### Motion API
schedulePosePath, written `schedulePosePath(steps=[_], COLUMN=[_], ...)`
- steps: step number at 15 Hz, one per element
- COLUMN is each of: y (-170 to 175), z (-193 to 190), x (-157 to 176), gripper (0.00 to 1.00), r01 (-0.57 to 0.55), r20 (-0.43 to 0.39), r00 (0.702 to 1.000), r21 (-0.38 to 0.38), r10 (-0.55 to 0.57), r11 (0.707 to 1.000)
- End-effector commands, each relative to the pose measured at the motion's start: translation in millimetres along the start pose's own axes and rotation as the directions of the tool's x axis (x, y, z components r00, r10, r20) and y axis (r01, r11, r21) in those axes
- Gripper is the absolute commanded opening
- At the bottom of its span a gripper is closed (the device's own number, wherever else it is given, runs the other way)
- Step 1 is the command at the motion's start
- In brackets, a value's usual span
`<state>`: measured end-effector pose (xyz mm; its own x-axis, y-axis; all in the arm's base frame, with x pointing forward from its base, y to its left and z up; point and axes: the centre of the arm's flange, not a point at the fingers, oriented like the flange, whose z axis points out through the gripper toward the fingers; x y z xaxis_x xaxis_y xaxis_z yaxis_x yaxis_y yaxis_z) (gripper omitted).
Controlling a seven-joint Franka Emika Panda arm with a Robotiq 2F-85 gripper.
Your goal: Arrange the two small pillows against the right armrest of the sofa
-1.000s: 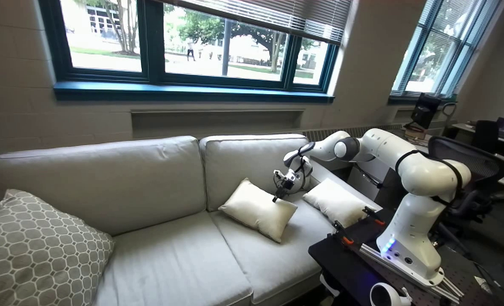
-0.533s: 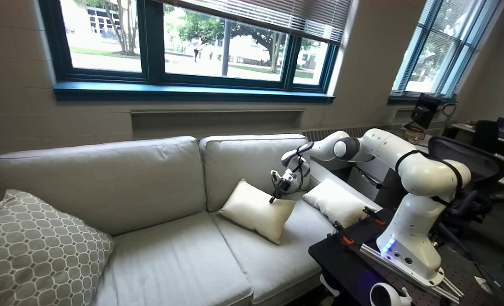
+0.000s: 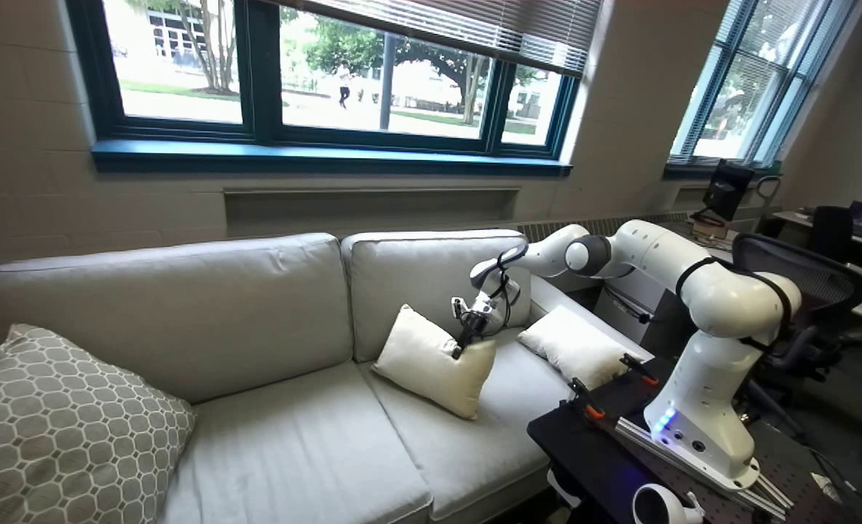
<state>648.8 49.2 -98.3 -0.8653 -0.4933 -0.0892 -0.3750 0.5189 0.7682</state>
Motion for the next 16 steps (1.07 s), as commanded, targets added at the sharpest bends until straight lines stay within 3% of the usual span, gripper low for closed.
schedulePosePath(steps=[1,4,8,16], y=[-49.9,-43.9,-25.6,75.8], z=[25.2,21.7,2.5,-58.8], x=[-49.9,-57.5,-68.8,-72.8], gripper=[0.36,0.15,0.04,0.08], r01=[-0.030,-0.053,-0.105,-0.112], r20=[-0.058,-0.053,0.011,0.252], r00=[0.998,0.997,0.994,0.963], r21=[-0.012,0.008,0.029,0.044], r10=[0.029,0.053,0.104,0.097], r11=[0.999,0.999,0.994,0.993])
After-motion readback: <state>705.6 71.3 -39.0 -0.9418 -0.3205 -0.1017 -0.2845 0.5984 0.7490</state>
